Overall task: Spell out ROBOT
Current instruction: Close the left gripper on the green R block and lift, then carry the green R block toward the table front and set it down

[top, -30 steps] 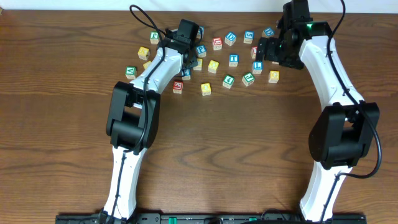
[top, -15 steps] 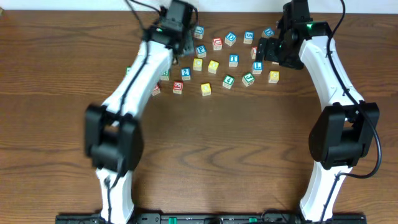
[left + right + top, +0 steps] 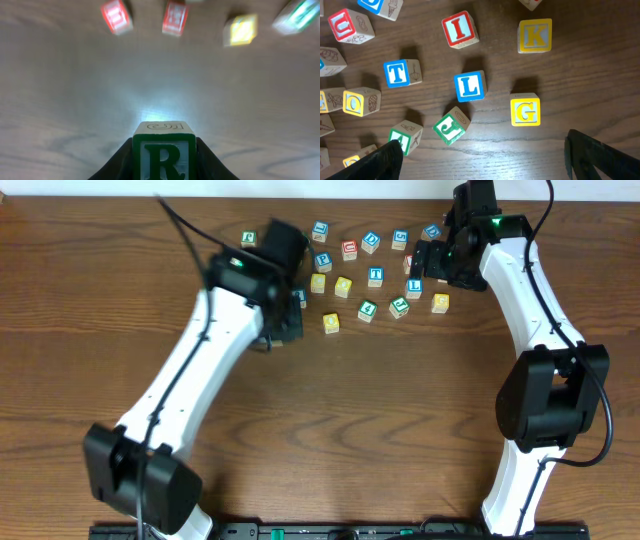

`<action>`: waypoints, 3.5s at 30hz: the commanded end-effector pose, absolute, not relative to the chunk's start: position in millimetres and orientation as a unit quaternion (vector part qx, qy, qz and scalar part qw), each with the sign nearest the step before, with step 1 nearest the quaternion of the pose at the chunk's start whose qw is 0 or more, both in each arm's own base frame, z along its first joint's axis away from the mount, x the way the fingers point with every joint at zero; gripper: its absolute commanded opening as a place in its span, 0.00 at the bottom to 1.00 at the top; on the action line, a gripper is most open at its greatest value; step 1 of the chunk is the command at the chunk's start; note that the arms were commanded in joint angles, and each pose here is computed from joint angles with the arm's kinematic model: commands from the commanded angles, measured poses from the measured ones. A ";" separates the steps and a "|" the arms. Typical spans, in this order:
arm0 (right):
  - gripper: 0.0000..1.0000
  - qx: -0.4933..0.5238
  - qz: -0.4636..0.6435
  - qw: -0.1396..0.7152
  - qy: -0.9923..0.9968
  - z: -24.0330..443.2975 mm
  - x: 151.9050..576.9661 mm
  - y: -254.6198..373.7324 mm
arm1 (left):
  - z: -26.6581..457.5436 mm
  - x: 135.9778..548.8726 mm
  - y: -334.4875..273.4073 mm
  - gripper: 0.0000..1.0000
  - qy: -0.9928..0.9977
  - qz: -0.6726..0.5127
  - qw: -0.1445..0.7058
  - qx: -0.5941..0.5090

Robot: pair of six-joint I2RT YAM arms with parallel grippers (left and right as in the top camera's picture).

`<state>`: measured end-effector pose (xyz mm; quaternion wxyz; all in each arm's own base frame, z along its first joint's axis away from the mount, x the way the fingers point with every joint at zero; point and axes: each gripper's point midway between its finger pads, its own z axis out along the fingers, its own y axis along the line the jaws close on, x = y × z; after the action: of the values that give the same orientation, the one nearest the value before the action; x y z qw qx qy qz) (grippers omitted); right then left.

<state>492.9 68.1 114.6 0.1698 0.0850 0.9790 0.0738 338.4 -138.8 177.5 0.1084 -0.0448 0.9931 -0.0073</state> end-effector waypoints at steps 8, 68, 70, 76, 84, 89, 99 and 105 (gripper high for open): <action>0.99 0.073 0.074 0.191 0.976 132.5 496.0 71.6 | 59.6 318.4 -175.5 0.26 0.994 -0.036 0.102 -0.019; 0.99 0.073 0.074 0.191 0.976 132.5 496.0 71.6 | 18.9 332.7 -180.0 0.37 0.991 -0.061 0.119 -0.011; 0.99 0.073 0.074 0.191 0.976 132.5 496.0 71.6 | 20.2 332.6 -185.4 0.37 0.990 -0.072 0.118 0.014; 0.99 0.073 0.074 0.191 0.976 132.5 496.0 71.6 | 20.8 332.6 -186.9 0.36 0.990 -0.075 0.118 0.024; 0.99 0.073 0.074 0.191 0.976 132.5 496.0 71.6 | 21.1 332.5 -187.5 0.32 0.990 -0.077 0.118 0.026; 0.99 0.073 0.074 0.191 0.976 132.5 496.0 71.6 | 23.1 333.0 -189.3 0.33 0.989 -0.079 0.118 0.039; 0.99 0.073 0.074 0.191 0.976 132.6 495.9 71.6 | 25.1 334.0 -189.8 0.33 0.988 -0.077 0.119 0.054; 0.99 0.073 0.074 0.191 0.976 132.6 495.9 71.8 | 25.1 334.0 -189.8 0.34 0.988 -0.077 0.119 0.054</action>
<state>493.3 68.2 115.2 0.1706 0.0836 0.9790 0.0737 327.3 -186.4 21.0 0.1144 0.0506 0.9895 -0.0721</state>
